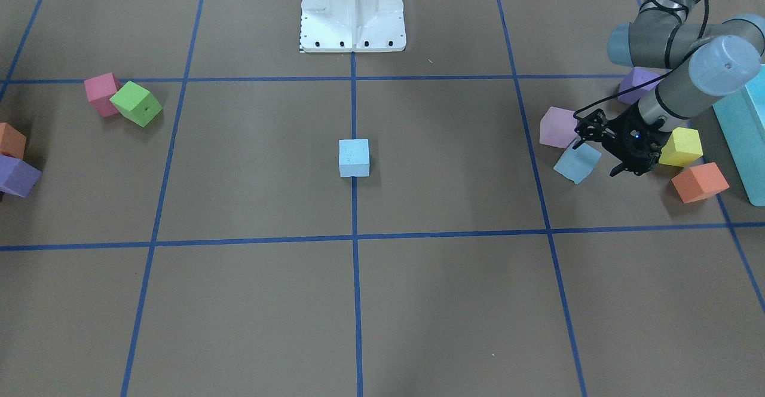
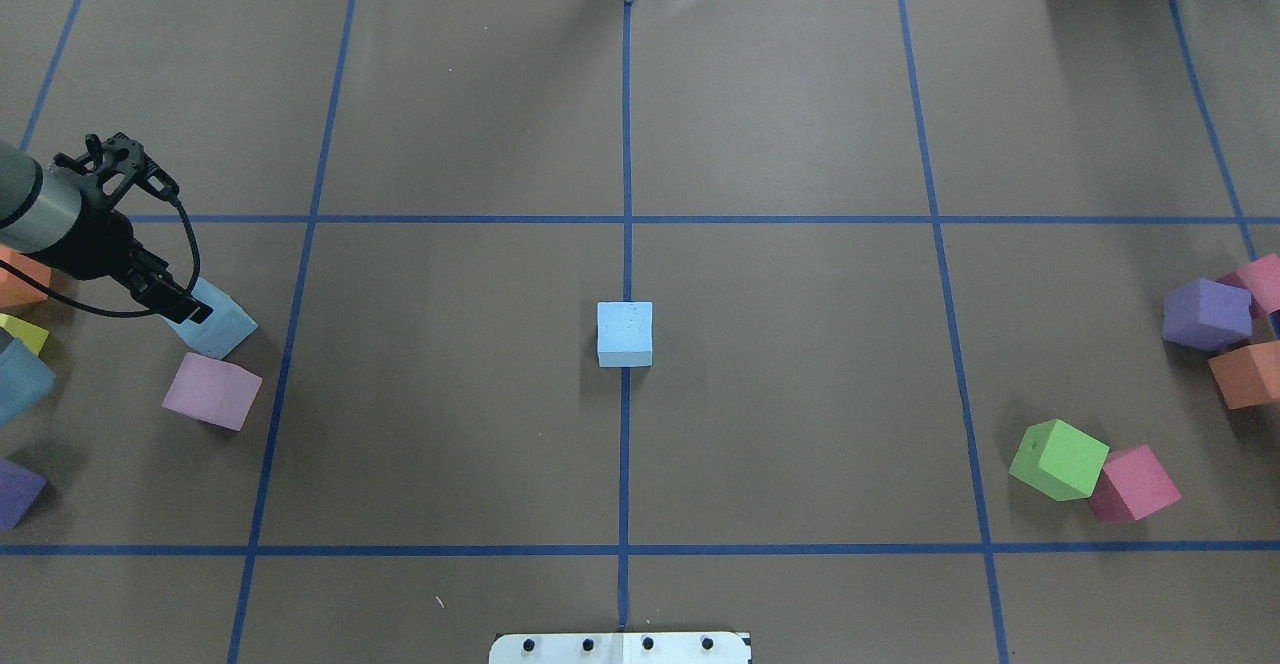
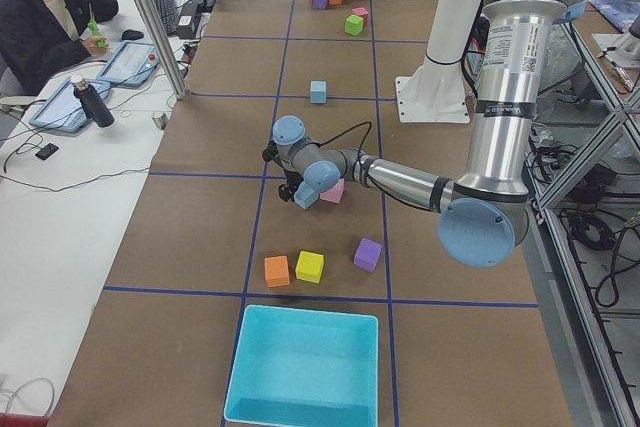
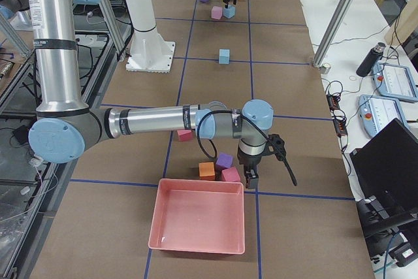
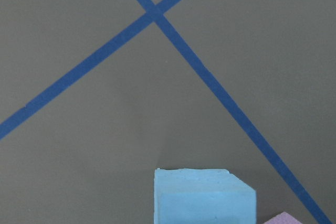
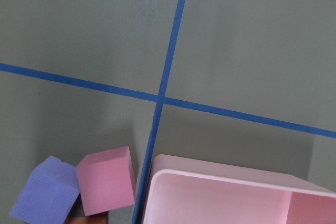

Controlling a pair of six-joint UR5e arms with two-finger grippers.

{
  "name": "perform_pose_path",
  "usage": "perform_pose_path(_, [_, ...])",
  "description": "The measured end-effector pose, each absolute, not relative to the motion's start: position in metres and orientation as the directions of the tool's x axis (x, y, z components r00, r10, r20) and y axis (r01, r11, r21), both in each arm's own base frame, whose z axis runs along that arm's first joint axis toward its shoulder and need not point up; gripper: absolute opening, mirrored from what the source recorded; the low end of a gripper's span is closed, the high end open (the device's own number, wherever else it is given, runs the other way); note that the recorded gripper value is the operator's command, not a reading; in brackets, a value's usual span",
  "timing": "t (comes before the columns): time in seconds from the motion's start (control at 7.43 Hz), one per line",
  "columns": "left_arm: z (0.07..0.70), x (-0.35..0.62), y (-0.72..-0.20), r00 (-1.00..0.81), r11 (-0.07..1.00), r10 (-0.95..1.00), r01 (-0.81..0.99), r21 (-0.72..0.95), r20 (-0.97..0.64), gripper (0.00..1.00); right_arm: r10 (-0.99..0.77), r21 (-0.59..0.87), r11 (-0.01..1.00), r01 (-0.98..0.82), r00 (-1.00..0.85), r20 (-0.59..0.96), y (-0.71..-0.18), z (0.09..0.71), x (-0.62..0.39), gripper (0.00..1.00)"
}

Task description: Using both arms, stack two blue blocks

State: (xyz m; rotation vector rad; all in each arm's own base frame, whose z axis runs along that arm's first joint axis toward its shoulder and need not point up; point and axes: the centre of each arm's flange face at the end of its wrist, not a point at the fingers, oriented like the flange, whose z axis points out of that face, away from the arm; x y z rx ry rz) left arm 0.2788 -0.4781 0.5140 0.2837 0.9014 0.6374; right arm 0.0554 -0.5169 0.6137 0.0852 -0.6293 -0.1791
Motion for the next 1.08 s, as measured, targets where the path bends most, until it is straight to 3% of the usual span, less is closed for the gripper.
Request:
perform_pose_path(0.94, [0.530, 0.302, -0.472, 0.487, 0.792, 0.609, -0.410, 0.453, -0.626, 0.97, -0.182, 0.122, 0.983, 0.137, 0.794, 0.579, -0.517, 0.618, 0.055, 1.00])
perform_pose_path(1.08, [0.532, 0.304, -0.472, 0.487, 0.792, 0.609, -0.414, 0.449, -0.626, 0.85, -0.182, 0.120, 0.983, 0.137, 0.794, 0.580, -0.517, 0.619, 0.055, 1.00])
